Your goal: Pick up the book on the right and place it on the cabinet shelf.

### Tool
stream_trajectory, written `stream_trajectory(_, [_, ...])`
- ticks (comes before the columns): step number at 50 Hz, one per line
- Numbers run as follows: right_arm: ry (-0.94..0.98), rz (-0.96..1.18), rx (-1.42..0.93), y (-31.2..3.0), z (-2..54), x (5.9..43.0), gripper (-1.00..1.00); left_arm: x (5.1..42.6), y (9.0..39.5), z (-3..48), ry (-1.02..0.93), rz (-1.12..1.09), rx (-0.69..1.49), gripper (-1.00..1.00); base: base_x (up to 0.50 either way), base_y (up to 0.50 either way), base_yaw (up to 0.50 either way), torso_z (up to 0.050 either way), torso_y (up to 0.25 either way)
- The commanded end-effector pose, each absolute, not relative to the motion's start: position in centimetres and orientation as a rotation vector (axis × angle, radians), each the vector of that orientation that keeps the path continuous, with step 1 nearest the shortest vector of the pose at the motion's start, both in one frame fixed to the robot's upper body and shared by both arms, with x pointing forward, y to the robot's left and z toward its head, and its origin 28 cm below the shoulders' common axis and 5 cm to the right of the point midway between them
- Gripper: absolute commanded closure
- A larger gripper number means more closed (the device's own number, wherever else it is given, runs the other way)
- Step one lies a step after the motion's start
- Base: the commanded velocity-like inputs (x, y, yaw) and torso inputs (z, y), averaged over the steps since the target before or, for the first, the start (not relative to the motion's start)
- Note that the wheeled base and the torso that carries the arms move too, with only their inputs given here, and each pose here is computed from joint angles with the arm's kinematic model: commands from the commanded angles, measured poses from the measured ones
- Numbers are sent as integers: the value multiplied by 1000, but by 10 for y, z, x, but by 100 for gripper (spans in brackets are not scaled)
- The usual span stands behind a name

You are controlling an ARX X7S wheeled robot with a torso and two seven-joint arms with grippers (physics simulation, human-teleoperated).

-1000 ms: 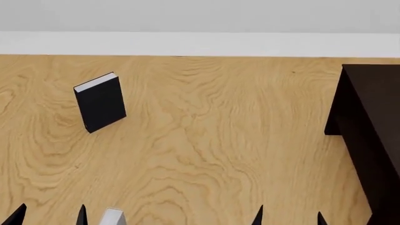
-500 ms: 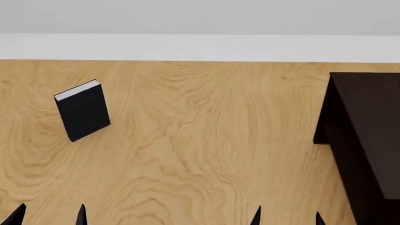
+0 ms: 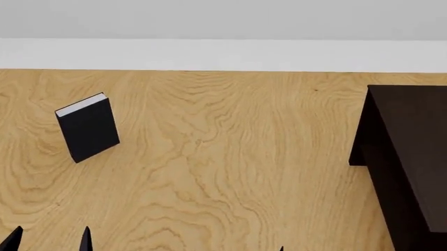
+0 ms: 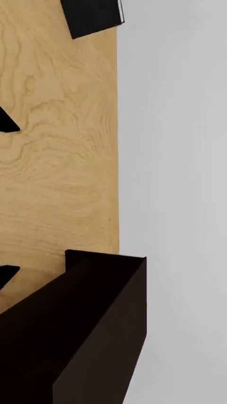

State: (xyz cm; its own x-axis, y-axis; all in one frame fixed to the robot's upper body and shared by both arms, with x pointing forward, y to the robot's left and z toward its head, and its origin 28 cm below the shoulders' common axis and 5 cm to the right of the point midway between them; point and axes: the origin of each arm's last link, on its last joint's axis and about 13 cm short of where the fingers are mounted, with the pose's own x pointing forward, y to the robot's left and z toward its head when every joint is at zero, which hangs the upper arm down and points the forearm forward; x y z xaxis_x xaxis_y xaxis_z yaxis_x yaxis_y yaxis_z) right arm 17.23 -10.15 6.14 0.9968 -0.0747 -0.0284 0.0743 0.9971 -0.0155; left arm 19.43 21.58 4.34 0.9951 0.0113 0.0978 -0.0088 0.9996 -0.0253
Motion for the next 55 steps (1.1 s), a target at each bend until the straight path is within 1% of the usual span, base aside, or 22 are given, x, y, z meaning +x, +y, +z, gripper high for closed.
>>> stream_trajectory(1, [138,18,28,-96,77,138,-100,193,217,36,-101,14,-22,-100,0,0,0,0,0])
stream_trajectory(10, [253,93,127,-95,102,111,-100,194,216,40,-96,14,-18,-100,0,0,0,0,0])
stream_trajectory(16, [272,70,135,-96,118,103,-100,194,217,40,-90,16,-19,-100,0,0,0,0,0])
stream_trajectory(19, [297,57,146,-97,125,100,-100,194,218,28,-90,19,-24,-100,0,0,0,0,0])
stream_trajectory(20, [310,64,164,-97,127,98,-100,194,218,36,-89,19,-27,-100,0,0,0,0,0])
stream_trajectory(25, [352,72,185,-96,135,96,-100,195,217,38,-83,16,-26,-100,0,0,0,0,0])
stream_trajectory(27, [356,62,189,-95,139,96,-100,194,218,31,-82,17,-26,-100,0,0,0,0,0])
stream_trajectory(33, [422,49,248,-93,149,97,-100,195,218,38,-83,20,-26,-100,0,0,0,0,0])
stream_trajectory(44, [437,-21,380,-90,164,102,-100,196,219,36,-81,20,-28,-100,0,0,0,0,0])
stream_trajectory(46, [462,-18,398,-90,165,103,-100,196,219,36,-79,19,-30,-100,0,0,0,0,0])
stream_trajectory(49, [467,-37,417,-91,166,105,-100,196,218,36,-79,19,-29,-100,0,0,0,0,0])
stream_trajectory(50, [472,-51,471,-92,167,108,-100,196,218,35,-78,19,-28,-100,0,0,0,0,0])
stream_trajectory(55, [522,-64,488,-94,172,118,-100,196,218,35,-78,19,-27,-100,0,0,0,0,0])
